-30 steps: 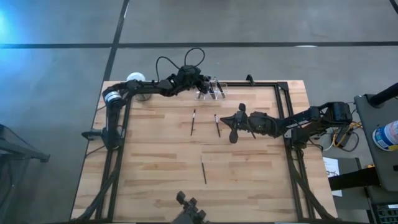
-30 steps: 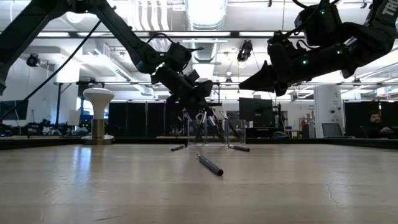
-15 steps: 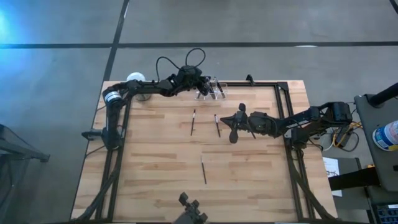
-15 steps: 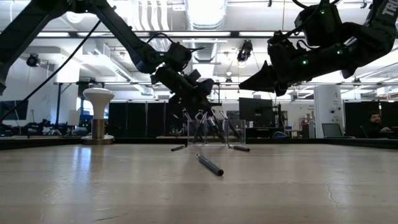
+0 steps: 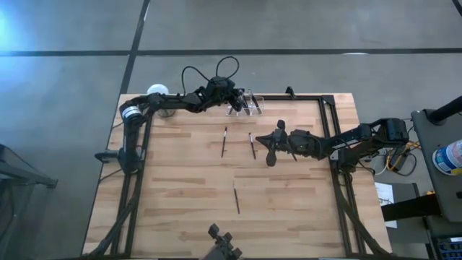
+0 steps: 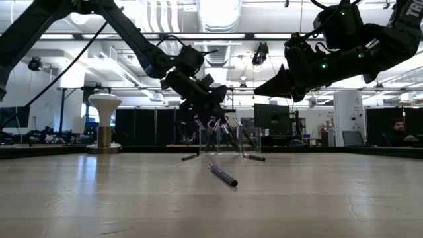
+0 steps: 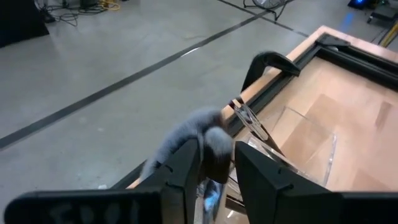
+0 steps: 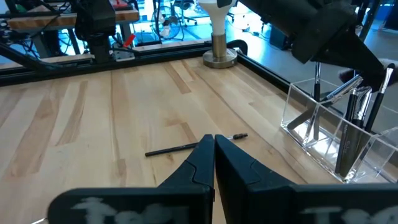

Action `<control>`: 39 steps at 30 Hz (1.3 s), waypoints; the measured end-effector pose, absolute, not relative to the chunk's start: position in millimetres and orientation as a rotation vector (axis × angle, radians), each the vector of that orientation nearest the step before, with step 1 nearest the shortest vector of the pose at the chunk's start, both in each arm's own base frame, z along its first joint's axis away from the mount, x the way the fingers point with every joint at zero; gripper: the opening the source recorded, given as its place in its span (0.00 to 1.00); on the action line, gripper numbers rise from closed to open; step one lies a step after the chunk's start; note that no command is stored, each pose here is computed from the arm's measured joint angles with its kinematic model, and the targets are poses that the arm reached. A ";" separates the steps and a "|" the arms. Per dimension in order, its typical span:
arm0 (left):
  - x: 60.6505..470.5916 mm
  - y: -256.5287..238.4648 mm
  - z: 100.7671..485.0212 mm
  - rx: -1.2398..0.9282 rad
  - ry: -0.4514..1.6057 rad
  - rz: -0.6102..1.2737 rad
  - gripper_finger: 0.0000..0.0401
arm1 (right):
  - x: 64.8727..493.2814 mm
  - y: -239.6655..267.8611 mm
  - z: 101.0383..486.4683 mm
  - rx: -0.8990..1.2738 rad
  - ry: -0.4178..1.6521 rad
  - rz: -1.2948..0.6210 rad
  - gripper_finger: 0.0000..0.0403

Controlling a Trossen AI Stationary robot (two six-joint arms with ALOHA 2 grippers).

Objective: Pick & Place Makeup Brushes
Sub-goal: Adjust the makeup brushes in the transparent organizer

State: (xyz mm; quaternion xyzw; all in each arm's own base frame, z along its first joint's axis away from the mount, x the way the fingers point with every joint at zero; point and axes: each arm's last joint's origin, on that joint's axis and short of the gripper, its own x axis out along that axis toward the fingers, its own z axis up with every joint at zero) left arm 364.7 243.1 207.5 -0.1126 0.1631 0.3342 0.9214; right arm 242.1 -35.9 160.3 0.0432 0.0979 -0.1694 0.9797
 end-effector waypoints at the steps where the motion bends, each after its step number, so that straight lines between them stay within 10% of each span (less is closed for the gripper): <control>1: 365.8 242.5 205.6 -0.229 0.341 0.684 0.25 | 242.1 -35.9 160.3 0.087 0.197 -0.341 0.02; 11: 368.4 243.6 198.2 -0.217 0.362 0.710 0.22 | 242.1 -35.9 160.3 0.087 0.197 -0.341 0.02; 18: 367.7 243.5 201.9 -0.232 0.343 0.728 0.02 | 242.1 -35.9 160.3 0.086 0.197 -0.342 0.02; 39: 315.2 218.7 209.0 -0.346 0.036 0.789 0.00 | 241.9 -36.0 160.1 0.080 0.199 -0.341 0.02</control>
